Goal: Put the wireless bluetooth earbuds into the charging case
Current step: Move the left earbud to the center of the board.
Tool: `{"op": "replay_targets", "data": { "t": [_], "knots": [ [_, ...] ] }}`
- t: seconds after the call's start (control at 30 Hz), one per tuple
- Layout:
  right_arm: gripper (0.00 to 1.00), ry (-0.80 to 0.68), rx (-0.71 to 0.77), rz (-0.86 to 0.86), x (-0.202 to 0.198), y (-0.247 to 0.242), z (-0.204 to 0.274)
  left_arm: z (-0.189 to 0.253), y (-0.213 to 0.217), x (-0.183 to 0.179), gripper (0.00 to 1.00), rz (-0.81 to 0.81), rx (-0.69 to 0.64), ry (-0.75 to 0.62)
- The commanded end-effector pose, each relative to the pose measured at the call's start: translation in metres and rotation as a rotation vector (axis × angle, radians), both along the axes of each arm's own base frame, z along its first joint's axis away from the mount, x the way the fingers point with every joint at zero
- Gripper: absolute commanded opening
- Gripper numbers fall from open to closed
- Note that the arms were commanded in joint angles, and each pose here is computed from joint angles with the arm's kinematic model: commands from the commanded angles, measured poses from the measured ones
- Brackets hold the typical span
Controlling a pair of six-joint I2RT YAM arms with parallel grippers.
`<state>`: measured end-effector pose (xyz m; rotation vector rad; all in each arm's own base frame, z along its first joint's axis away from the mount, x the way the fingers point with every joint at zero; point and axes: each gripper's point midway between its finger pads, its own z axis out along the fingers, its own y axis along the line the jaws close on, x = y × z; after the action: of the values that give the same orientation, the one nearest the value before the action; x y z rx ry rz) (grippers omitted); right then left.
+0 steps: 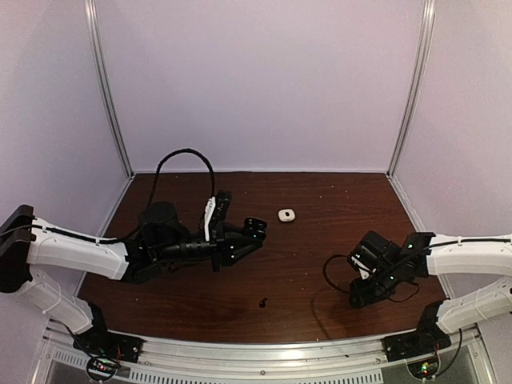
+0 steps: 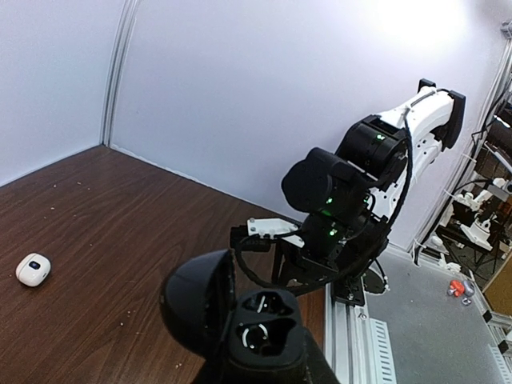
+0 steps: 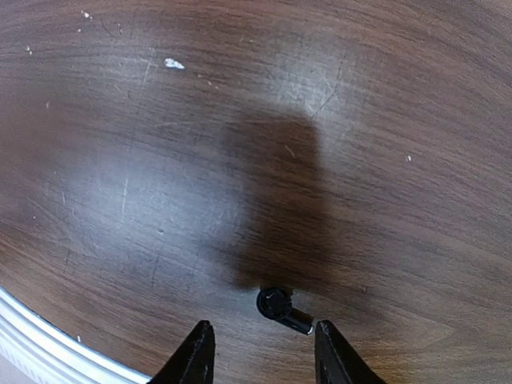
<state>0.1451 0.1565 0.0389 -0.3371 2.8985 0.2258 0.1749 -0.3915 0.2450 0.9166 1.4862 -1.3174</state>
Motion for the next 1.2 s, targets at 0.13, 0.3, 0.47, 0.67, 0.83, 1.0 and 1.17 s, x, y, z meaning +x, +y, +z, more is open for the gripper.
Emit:
{"op": "replay_targets", "data": {
  "t": [0.13, 0.3, 0.47, 0.67, 0.83, 1.0, 1.17],
  "knots": [
    [0.42, -0.027, -0.056, -0.003, 0.003, 0.0, -0.008, 0.016, 0.002, 0.0, 0.09, -0.011, -0.056, -0.036],
    [0.39, -0.032, -0.071, 0.013, 0.004, 0.006, -0.011, 0.018, 0.002, -0.001, 0.09, -0.017, -0.059, -0.044],
    [0.37, -0.016, -0.088, 0.012, 0.0, 0.004, -0.017, 0.02, 0.002, -0.002, 0.09, -0.018, -0.061, -0.051],
    [0.26, -0.033, -0.076, 0.011, 0.007, 0.013, -0.019, 0.02, 0.002, -0.003, 0.09, -0.023, -0.065, -0.053],
    [0.19, -0.02, -0.041, 0.045, 0.009, 0.038, -0.023, 0.021, 0.003, -0.002, 0.09, -0.021, -0.064, -0.055],
    [0.16, -0.029, -0.019, 0.065, 0.017, 0.058, -0.028, 0.022, 0.006, -0.003, 0.09, -0.013, -0.064, -0.054],
    [0.13, -0.047, 0.01, 0.067, 0.034, 0.085, -0.029, 0.022, 0.007, -0.003, 0.09, -0.008, -0.06, -0.051]
  ]
}}
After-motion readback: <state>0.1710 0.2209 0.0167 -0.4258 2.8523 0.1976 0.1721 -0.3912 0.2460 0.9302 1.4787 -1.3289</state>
